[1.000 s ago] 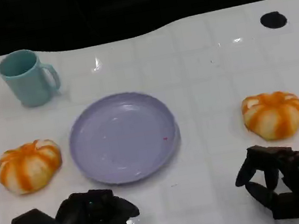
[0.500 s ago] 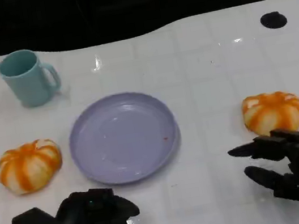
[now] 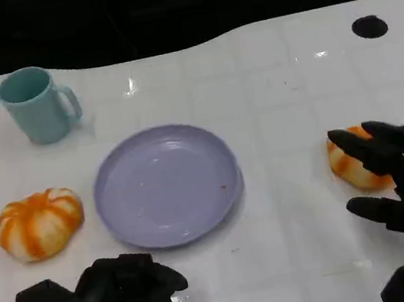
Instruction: Grasp the bread from the table and place it into the plate.
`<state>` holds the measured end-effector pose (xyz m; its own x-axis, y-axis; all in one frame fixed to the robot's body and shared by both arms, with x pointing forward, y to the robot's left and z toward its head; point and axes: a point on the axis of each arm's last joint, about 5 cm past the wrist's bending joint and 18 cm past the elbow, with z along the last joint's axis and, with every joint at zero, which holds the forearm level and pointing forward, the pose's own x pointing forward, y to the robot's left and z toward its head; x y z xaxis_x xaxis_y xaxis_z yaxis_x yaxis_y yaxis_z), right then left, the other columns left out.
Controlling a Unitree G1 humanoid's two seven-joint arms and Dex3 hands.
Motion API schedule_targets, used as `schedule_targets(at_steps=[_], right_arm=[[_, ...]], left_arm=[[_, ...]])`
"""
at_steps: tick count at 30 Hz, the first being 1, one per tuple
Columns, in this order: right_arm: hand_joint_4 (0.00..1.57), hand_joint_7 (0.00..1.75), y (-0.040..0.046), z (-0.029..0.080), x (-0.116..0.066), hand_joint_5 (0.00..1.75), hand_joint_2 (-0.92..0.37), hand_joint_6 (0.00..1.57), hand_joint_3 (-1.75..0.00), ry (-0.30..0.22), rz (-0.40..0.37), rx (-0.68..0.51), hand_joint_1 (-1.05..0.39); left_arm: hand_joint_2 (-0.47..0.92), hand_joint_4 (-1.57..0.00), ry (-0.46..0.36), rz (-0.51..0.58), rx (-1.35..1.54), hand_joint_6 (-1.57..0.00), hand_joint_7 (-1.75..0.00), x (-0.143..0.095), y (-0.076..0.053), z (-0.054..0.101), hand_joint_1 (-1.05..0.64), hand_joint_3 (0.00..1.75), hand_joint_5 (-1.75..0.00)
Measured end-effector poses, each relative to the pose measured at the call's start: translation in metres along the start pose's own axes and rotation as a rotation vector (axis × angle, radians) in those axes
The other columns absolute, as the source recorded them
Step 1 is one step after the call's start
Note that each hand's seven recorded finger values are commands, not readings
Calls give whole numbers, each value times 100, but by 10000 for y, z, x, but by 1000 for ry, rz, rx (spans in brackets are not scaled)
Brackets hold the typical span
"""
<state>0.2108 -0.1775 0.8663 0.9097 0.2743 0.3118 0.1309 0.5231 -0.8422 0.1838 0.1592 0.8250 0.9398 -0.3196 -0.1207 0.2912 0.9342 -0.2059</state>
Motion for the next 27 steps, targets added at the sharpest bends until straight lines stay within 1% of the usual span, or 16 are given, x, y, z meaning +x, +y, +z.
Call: schedule_targets(at_steps=[4,7,10,14,17,22,27], right_arm=[[0,0,-80,-2,47,8,-92,12,-13,46,60,-66,-61],[1,0,-112,-20,81,8,-92,12,-11,89,113,-102,-62],[0,0,-135,-18,147,11,-92,13,-6,117,152,-131,-61],[0,1,-146,15,254,13,-89,14,-2,137,209,-178,-56],[1,2,-158,37,322,17,-85,17,0,147,233,-203,-48],[2,2,-134,85,424,22,-81,21,0,158,268,-215,-41],[0,2,-50,61,467,24,-80,22,0,190,314,-222,-35]], left_arm=[[82,-90,0,0,0,-147,-44,3,0,-2,-104,0,-148],[83,-90,0,-1,2,-147,-44,4,0,-2,-103,1,-148],[83,-90,0,-1,2,-147,-44,3,-1,-2,-103,1,-148],[83,-90,-1,-1,1,-147,-43,1,-4,-1,-103,0,-149],[83,-89,-2,-1,0,-146,-43,-1,-5,-1,-103,1,-149],[83,-89,-2,-1,0,-147,-44,-2,-8,-2,-103,0,-149],[82,-89,-2,-1,-1,-146,-44,-3,-10,-2,-103,0,-150]])
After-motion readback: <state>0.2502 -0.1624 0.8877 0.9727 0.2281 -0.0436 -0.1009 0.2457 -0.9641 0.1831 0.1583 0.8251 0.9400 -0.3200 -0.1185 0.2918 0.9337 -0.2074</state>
